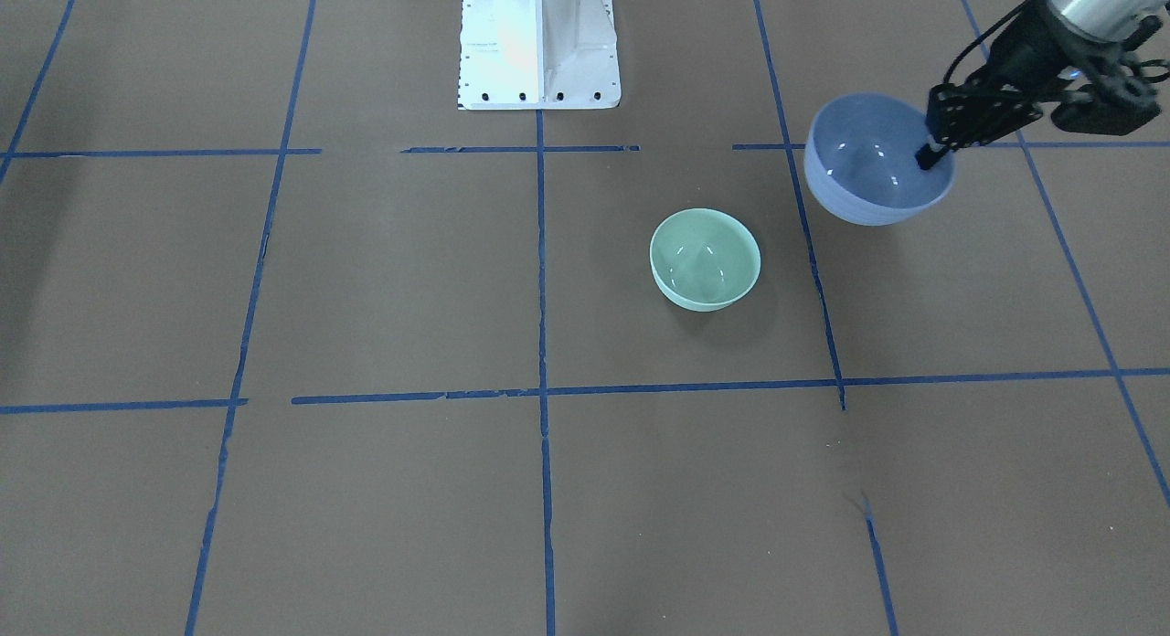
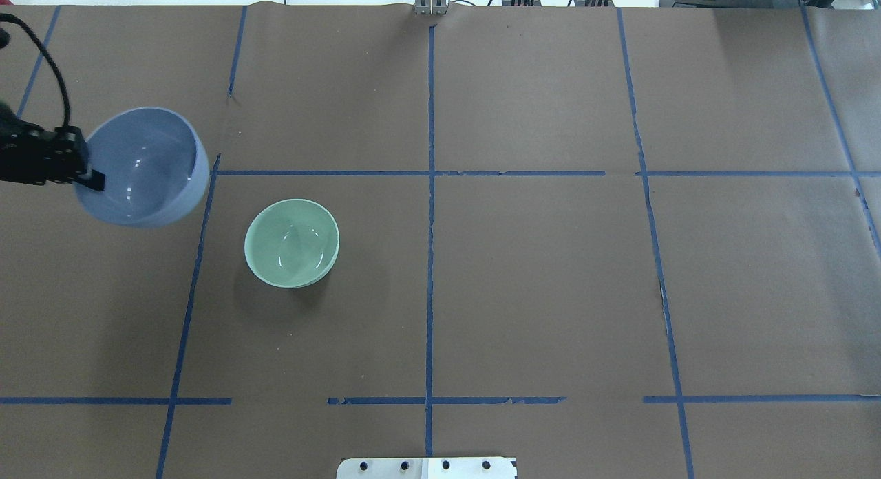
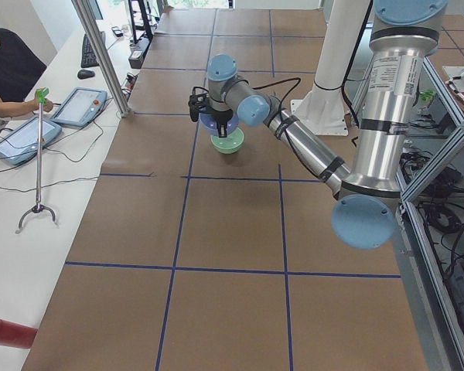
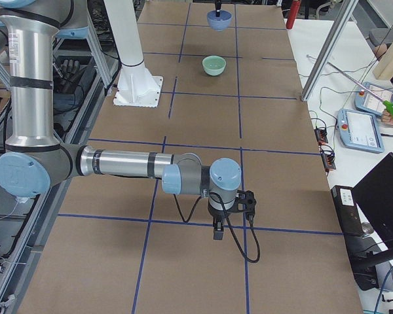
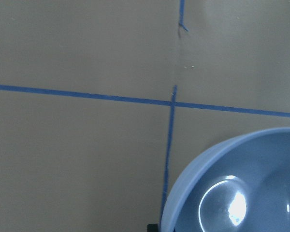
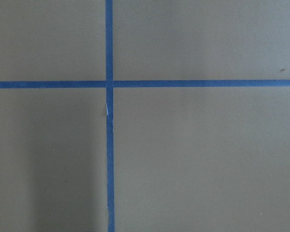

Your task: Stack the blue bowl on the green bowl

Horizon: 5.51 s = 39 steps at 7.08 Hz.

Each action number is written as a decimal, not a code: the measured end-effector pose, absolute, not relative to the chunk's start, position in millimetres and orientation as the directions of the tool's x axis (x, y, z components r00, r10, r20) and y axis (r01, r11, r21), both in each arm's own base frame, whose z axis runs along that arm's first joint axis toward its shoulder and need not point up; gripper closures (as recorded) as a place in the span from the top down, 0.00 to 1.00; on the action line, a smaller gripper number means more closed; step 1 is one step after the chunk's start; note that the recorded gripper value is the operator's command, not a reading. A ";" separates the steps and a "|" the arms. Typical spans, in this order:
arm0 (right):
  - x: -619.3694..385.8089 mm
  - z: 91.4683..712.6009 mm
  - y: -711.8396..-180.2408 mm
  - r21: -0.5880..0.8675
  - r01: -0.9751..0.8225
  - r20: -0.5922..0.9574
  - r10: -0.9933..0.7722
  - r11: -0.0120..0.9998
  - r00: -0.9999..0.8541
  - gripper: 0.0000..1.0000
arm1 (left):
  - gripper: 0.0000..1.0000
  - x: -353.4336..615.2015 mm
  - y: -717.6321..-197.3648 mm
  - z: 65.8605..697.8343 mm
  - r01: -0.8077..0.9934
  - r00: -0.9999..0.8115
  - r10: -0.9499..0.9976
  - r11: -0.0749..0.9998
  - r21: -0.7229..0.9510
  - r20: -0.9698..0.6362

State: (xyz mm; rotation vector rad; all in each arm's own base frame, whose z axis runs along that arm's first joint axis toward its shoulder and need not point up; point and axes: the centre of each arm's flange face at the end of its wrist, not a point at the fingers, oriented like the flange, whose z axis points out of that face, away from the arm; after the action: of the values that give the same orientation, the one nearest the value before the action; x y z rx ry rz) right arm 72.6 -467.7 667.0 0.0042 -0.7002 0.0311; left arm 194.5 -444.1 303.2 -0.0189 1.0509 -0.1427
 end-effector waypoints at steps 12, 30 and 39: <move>72.5 666.9 -467.7 -0.006 -0.030 0.644 0.027 1.000 0.764 1.00 | 1.00 357.8 -440.0 332.4 0.114 0.487 -0.170 0.985 -0.130 -0.857; 72.6 667.0 -467.7 -0.006 -0.030 0.644 0.027 1.000 0.764 1.00 | 1.00 -85.4 -490.6 652.0 -0.064 0.755 0.139 0.988 0.139 -0.640; 72.6 667.0 -467.7 -0.007 -0.030 0.644 0.027 1.000 0.765 1.00 | 1.00 -82.3 -463.1 661.1 0.018 0.698 -0.002 1.000 0.015 -0.716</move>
State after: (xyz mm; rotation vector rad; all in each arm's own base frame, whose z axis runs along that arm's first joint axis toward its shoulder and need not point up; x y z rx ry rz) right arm 72.6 -467.7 667.0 0.0042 -0.6996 0.0310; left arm -82.3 -463.1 661.1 0.0211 0.7987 -0.0111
